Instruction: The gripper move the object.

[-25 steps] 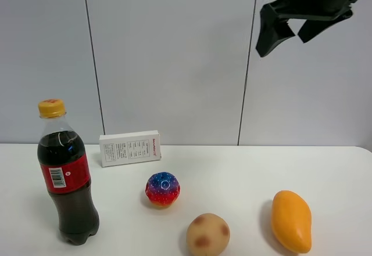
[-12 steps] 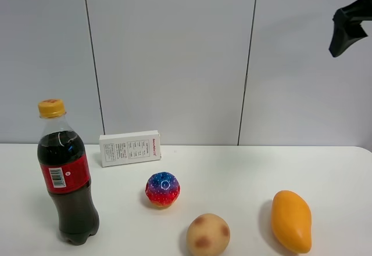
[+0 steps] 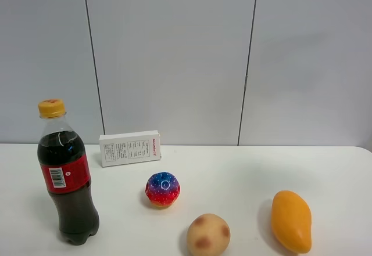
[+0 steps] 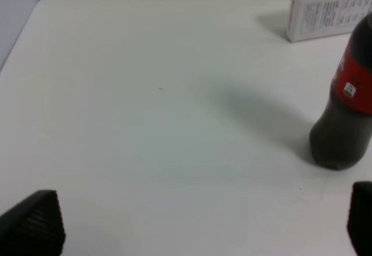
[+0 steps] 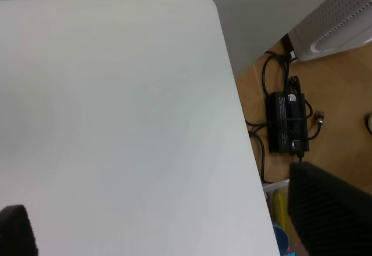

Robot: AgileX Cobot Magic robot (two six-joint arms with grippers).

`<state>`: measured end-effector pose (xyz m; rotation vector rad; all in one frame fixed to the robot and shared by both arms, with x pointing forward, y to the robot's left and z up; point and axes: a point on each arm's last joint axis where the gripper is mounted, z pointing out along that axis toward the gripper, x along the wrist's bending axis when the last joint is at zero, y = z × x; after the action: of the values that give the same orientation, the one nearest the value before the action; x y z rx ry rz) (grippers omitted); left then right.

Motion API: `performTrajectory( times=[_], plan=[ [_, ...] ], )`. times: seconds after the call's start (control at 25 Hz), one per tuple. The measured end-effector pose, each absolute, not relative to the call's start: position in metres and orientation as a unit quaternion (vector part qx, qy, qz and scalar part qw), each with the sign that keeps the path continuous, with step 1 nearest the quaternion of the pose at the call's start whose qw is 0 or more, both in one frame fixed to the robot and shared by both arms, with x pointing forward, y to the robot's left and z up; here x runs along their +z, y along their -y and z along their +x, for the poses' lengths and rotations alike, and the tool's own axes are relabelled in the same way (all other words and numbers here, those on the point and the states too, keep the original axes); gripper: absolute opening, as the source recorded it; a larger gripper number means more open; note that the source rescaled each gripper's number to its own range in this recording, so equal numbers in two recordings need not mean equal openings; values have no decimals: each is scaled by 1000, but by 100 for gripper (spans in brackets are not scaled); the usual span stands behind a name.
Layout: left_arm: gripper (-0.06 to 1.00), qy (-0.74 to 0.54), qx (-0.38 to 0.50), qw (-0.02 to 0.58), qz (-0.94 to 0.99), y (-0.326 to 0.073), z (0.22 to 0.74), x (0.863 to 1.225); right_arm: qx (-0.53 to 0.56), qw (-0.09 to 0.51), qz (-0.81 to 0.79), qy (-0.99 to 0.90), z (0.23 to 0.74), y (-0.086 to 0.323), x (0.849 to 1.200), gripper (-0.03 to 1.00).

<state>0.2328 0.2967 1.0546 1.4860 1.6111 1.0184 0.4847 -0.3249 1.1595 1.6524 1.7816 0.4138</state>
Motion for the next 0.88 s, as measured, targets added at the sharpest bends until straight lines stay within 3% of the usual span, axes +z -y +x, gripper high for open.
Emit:
performTrajectory(
  times=[0.4,0.88],
  plan=[
    [100,-623,394,354,575,-297,233,1055,193,348,652,-645,379,320,1143,87],
    [100,-623,394,354,575,-297,233,1055,255,320,663,-627,270,307,1089,87]
  ],
)
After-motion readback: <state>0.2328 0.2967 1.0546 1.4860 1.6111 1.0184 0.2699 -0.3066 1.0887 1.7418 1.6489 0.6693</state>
